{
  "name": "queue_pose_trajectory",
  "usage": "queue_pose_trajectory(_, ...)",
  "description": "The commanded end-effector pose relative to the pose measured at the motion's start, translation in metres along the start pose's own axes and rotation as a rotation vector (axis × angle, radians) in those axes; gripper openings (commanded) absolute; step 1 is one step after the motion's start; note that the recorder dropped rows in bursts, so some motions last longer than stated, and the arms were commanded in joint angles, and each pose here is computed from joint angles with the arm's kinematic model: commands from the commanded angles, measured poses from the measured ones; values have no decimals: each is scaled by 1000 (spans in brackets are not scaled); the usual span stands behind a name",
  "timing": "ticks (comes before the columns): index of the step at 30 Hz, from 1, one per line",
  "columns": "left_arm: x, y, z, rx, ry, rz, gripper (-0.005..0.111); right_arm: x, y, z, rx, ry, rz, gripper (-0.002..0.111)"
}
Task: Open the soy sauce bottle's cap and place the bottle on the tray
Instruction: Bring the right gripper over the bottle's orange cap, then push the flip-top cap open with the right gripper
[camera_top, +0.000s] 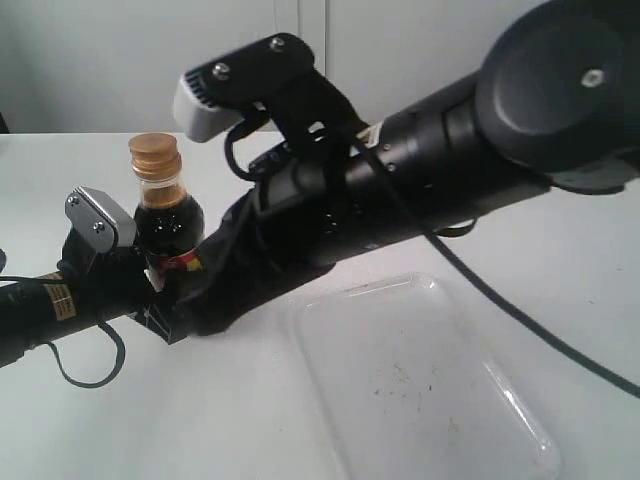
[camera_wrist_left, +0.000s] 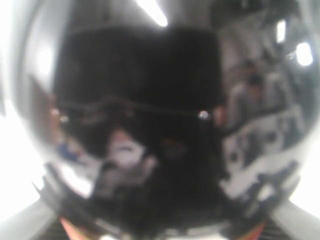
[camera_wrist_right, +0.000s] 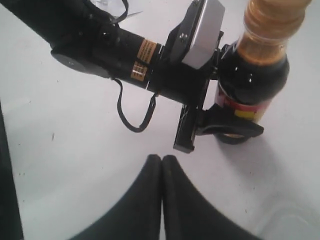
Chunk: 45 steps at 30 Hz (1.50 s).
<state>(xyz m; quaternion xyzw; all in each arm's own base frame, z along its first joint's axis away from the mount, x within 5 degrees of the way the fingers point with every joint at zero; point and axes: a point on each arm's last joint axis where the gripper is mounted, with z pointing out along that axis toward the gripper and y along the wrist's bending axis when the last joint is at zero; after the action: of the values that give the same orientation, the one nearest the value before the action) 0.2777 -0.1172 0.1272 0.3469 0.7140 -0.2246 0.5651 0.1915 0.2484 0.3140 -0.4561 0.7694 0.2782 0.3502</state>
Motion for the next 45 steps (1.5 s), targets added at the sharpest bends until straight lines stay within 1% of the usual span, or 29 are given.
queue_pose_trajectory(1,2,-2,-1,15,15,7,0,-12,-4,19,7,-16,-8,0)
queue_pose_trajectory(2,2,-2,-1,15,15,7,0,-16,-7,27,7,-13,-5,0)
queue_pose_trajectory(7,2,-2,-1,15,15,7,0,-29,-12,42,9,-24,-6,0)
queue_pose_trajectory(13,2,-2,-1,15,15,7,0,-42,-16,48,20,-59,-1,0)
queue_pose_trajectory(29,2,-3,-1,19,16,11,0,-50,-23,52,83,-134,5,0)
queue_pose_trajectory(36,2,-3,-1,19,16,11,0,-44,-25,63,72,-97,30,0)
queue_pose_trajectory(45,3,-3,-2,19,17,12,0,-48,-31,66,125,-158,29,0)
